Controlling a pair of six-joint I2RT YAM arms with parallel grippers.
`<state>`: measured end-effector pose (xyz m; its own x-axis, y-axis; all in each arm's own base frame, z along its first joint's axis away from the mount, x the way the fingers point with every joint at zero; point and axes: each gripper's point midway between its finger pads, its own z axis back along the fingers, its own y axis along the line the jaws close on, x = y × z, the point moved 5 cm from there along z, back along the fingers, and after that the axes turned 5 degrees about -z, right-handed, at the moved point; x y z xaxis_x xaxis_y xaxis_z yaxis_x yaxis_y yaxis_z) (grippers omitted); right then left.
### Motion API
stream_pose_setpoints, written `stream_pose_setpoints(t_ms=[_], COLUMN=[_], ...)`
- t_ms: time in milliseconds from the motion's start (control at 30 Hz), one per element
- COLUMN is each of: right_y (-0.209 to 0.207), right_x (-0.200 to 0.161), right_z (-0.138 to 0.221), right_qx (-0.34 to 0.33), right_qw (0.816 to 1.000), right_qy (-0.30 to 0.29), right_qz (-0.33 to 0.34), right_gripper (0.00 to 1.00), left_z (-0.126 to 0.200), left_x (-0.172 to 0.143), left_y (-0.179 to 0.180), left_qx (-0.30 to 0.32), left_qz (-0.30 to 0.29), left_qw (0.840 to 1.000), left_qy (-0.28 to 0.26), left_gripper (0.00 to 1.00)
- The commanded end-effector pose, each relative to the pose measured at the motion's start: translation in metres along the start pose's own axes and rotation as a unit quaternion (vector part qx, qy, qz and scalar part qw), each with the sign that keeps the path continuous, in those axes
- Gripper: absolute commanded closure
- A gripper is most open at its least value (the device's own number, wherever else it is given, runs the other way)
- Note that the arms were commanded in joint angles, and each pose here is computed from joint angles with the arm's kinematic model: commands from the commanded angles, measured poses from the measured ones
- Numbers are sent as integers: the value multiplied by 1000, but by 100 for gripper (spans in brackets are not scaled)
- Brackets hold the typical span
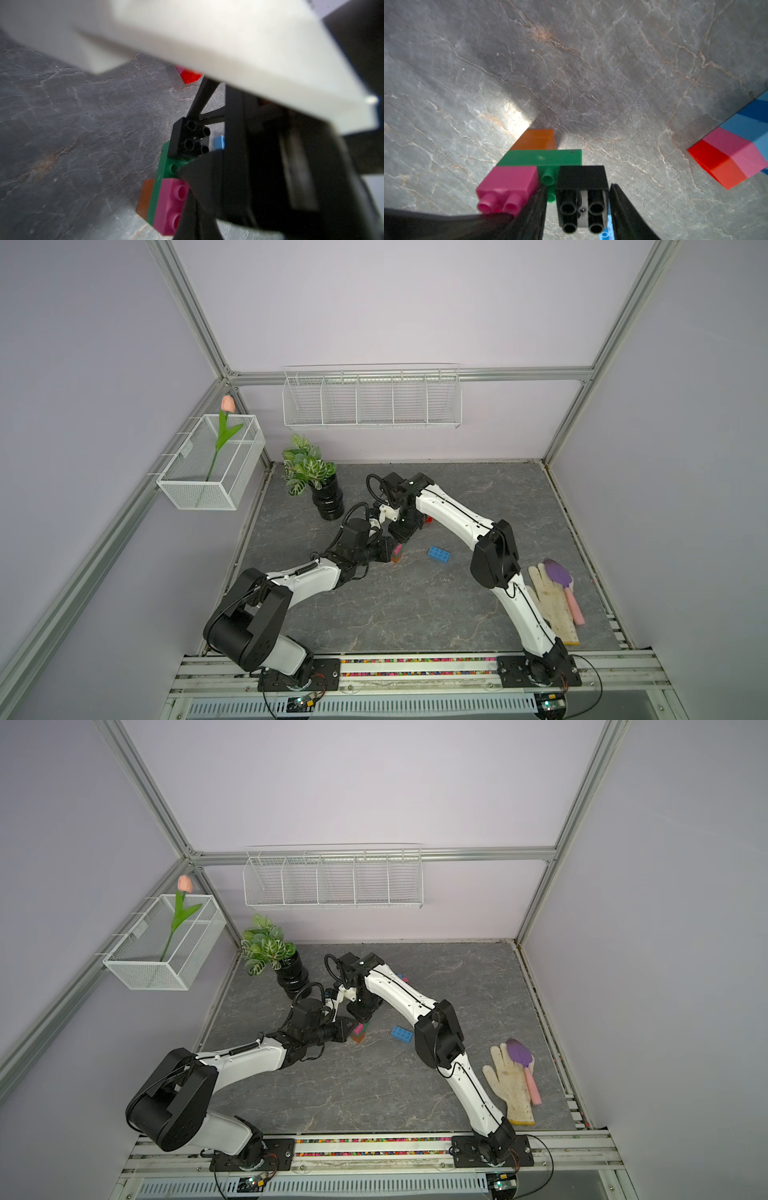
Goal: Assemble the letter p with lego
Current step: Assemble the lego brick with the lego brick, then pick up the lego brick from the center of the board.
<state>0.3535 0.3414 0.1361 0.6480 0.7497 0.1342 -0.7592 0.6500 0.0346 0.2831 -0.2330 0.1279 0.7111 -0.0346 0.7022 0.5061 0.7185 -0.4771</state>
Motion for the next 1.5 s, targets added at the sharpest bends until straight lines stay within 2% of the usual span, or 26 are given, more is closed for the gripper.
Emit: stream_pose_setpoints(t_ms=[0,167,367,533,667,800,967,1033,1133,1233,1467], right_y=[-1,-4,-6,-6,-10,-20,-37,-41,-41,-39,-35], right_x=[-4,-8,-16,-23,-34,-55,-96,-113,-137,-157,-181], right_z=[37,53,58,65,77,94,116,123,128,123,109], right_qx=[8,3,5,6,1,-11,-34,-40,-45,-43,-37], right_qw=[999,999,998,997,995,990,977,969,959,956,955], right_qy=[-27,-44,-54,-63,-79,-102,-148,-170,-195,-198,-190], right_qz=[-15,-23,-37,-46,-61,-92,-151,-175,-199,-212,-227], right_gripper=[46,45,45,45,45,44,41,39,36,33,32], left_z=[-1,1,6,24,45,58,60,57,49,37,4], left_x=[-51,-30,22,67,82,68,37,21,-5,-21,-35], left_y=[20,11,-17,-45,-57,-47,-26,-19,-19,-22,-8], left_qx=[45,36,4,-28,-31,-2,36,52,60,69,102], left_qz=[22,7,-22,-50,-82,-114,-140,-152,-200,-233,-232], left_qw=[994,996,999,998,994,990,983,979,965,954,949], left_qy=[97,77,34,-22,-58,-85,-111,-124,-157,-174,-186], left_gripper=[100,100,98,76,61,39,22,21,19,19,19])
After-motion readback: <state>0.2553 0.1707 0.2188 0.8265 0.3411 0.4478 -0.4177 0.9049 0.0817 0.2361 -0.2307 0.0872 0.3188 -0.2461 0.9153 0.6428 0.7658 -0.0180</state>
